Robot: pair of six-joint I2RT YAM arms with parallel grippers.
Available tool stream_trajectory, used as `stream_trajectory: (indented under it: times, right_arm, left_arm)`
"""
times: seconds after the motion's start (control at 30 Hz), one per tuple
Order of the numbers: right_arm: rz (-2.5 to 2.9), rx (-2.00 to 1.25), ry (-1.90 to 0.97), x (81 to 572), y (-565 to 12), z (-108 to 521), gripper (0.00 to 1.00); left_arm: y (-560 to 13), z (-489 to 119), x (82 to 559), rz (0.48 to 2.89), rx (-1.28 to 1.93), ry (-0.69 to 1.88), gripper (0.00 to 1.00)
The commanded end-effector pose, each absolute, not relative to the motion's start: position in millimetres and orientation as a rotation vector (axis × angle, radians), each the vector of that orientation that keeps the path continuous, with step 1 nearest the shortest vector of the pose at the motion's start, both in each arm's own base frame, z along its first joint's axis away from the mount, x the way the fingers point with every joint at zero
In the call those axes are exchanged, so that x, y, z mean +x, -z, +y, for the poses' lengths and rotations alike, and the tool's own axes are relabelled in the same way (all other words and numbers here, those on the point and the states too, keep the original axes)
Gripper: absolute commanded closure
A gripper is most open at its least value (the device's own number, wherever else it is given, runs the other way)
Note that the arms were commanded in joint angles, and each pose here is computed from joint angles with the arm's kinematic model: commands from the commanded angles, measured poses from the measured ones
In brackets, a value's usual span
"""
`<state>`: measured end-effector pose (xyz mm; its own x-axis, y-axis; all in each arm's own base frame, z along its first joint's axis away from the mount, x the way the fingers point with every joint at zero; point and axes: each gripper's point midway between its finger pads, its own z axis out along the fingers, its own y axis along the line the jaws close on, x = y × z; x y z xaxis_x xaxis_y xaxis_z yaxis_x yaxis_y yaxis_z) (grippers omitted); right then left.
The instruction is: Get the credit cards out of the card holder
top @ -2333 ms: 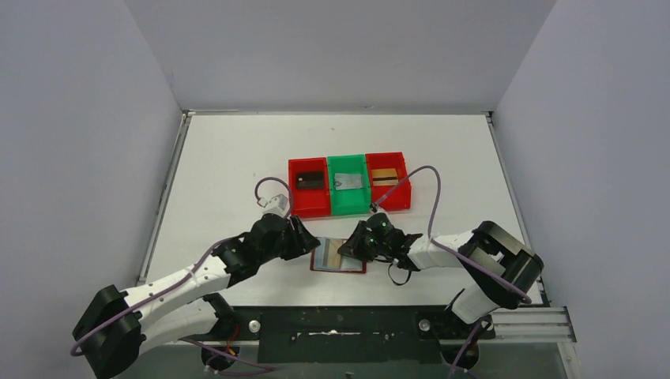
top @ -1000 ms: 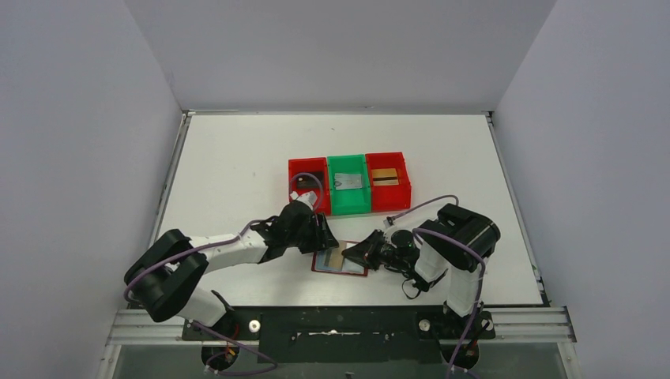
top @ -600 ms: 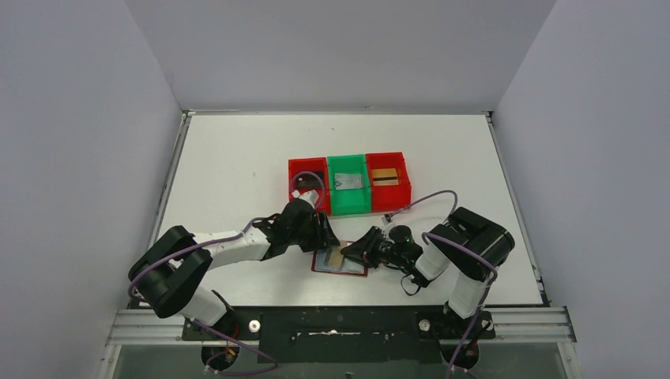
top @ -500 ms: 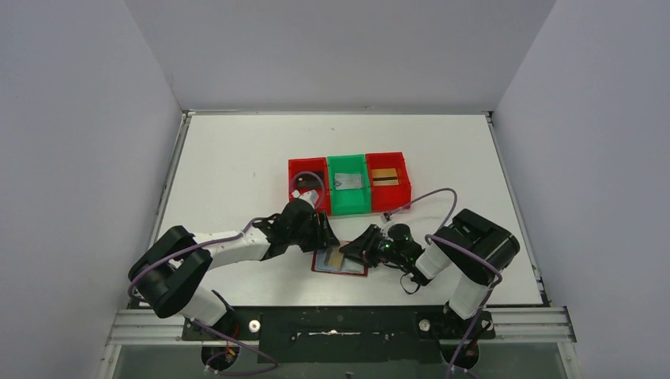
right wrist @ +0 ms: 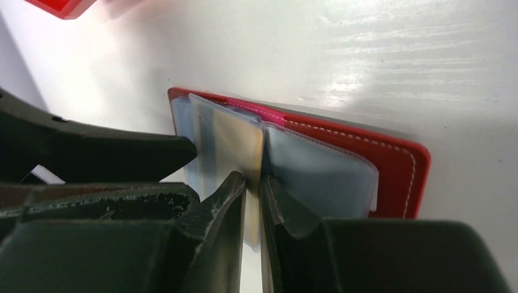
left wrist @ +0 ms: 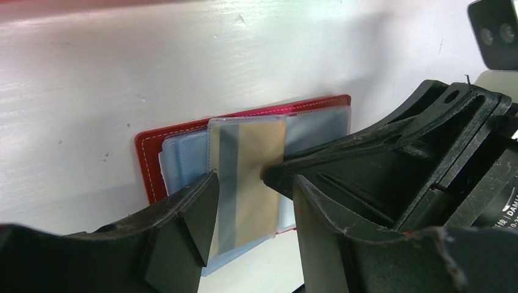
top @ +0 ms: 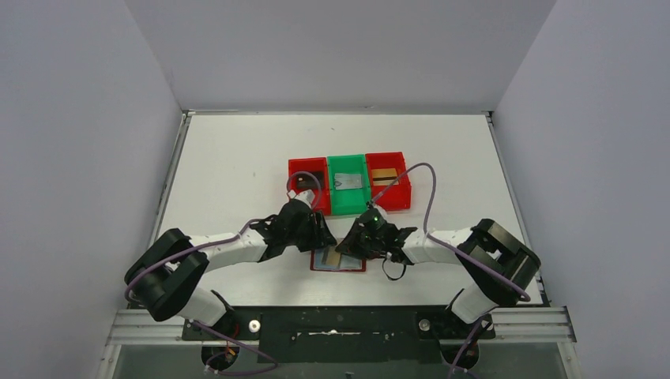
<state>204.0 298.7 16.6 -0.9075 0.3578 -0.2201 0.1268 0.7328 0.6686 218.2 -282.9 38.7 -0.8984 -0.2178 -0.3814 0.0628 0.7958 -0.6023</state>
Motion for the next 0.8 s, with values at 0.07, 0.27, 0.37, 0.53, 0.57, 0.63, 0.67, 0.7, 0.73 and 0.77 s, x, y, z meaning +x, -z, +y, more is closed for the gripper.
stream_trajectory:
  times: [0.07, 0.27, 0.37, 0.53, 0.57, 0.63, 0.67, 0.7, 0.73, 0.77]
  right_arm:
    - [2.707, 0.299, -0.433, 200.5, 18.3, 253.7, 0.8]
    - [2.678, 0.261, -0.334, 210.2, 6.3, 252.4, 0.7]
    - [2.667, 0.229, -0.342, 214.3, 2.6, 257.0, 0.75]
    - [2.689, 0.173, -0.343, 214.4, 5.7, 265.6, 0.9]
    - [2.689, 0.176, -0.338, 214.1, 6.3, 264.1, 0.92]
    - [2.692, 0.199, -0.346, 211.4, 8.0, 260.3, 0.95]
    - [2.684, 0.219, -0.369, 211.4, 7.8, 259.9, 0.95]
    - [2.682, 0.243, -0.396, 209.9, 9.6, 257.6, 0.95]
    - [2.678, 0.275, -0.446, 208.6, 10.9, 257.3, 0.96]
    - [2.671, 0.295, -0.509, 207.5, 11.4, 258.4, 0.97]
  left_arm:
    - [-40.1, -279.6, 211.5, 2.542, -0.113, 0.889, 0.53]
    - [-39.9, -279.6, 210.1, 2.542, -0.112, 0.901, 0.53]
    - [-42.6, -279.6, 210.2, 2.532, -0.115, 0.911, 0.53]
    - [-44.2, -277.3, 208.8, 2.525, -0.121, 0.912, 0.53]
    - [-44.0, -276.1, 208.9, 2.523, -0.128, 0.91, 0.53]
    - [-45.1, -274.7, 208.6, 2.517, -0.135, 0.911, 0.53]
    - [-45.3, -273.9, 208.7, 2.515, -0.139, 0.91, 0.53]
    - [-47.3, -273.8, 209.4, 2.507, -0.142, 0.913, 0.53]
    - [-48.3, -273.2, 210.2, 2.501, -0.145, 0.91, 0.53]
    - [-49.9, -273.0, 211.2, 2.494, -0.148, 0.911, 0.53]
